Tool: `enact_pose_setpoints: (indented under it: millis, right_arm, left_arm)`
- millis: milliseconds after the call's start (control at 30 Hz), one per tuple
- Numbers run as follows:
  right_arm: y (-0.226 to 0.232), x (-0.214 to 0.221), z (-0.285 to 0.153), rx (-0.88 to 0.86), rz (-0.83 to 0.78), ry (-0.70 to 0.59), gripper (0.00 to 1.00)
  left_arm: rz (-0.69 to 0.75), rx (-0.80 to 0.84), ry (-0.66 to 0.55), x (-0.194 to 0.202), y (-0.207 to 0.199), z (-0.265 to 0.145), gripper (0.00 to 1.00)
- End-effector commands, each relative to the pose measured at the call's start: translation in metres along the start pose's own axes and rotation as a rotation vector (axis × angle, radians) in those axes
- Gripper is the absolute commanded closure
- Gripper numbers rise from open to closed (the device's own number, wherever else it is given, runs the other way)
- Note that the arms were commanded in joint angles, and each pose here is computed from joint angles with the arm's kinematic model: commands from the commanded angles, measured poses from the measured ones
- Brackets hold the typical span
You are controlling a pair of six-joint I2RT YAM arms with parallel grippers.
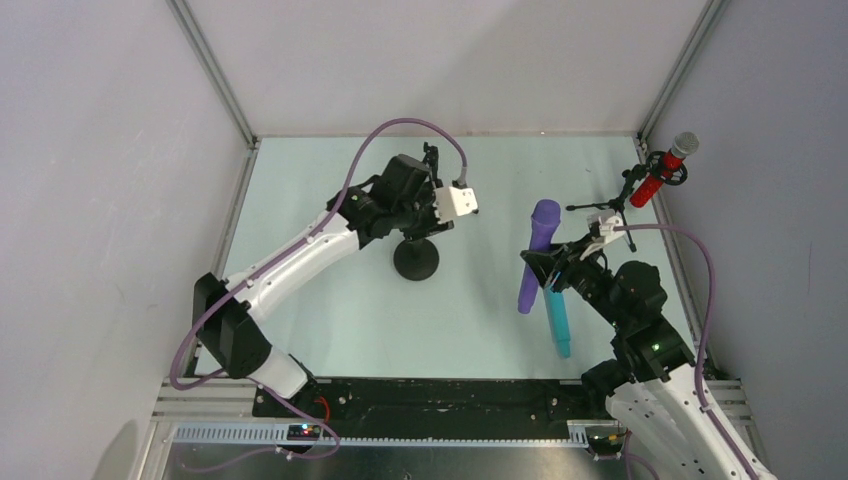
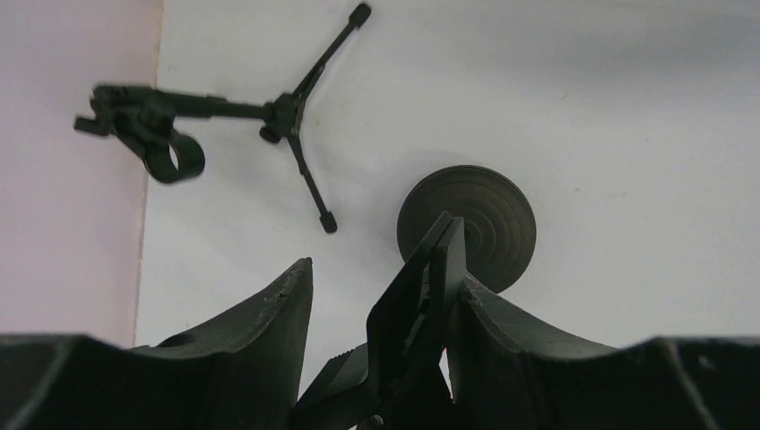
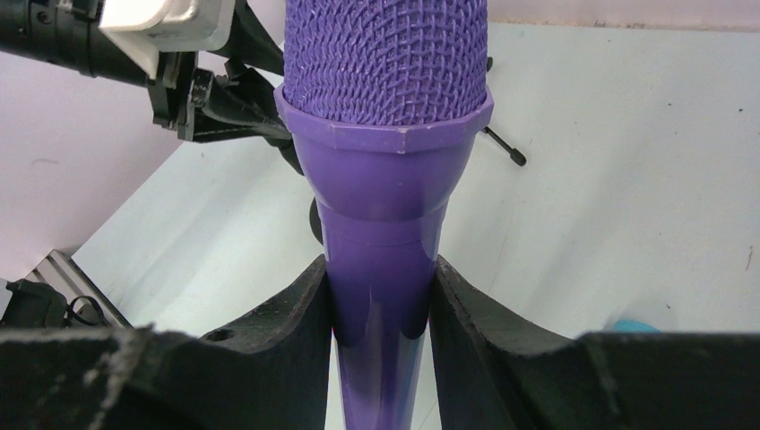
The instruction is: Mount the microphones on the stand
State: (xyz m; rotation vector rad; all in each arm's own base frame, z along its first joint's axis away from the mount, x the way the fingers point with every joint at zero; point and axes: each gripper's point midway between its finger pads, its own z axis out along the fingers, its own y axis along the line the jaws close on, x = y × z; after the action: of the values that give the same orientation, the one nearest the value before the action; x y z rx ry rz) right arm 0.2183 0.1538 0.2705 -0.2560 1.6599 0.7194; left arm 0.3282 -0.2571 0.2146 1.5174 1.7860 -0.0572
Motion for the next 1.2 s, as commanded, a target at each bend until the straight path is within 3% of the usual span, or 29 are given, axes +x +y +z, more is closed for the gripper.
enact_pose_setpoints:
  millis: [0,200,433,833,1167]
  right_arm:
    - [0.003,-0.014,-0.006,-0.013,-0.005,-0.059,1.00]
    - [0.003,-0.017,-0.010,-0.011,0.001,-0.071,1.00]
    - [0.002,-0.015,-0.011,-0.003,0.004,-0.064,1.00]
    - [-0.001,-0.008,-0.006,0.006,0.022,-0.036,1.00]
    - [-0.004,-0.004,-0.005,0.018,0.022,-0.019,1.00]
  left_arm:
    - [0.054,-0.126,-0.148,-0.058,0.021,-0.042,1.00]
    - [0.015,-0.087,-0.232,-0.096,0.002,-0.048,1.00]
    - [-0.129,-0.009,-0.279,-0.117,-0.015,-0.042,1.00]
    - [-0.080,0.144,-0.219,-0.113,-0.068,-0.016,1.00]
    - [0.043,0.164,-0.145,-0.106,-0.100,0.006,0.99]
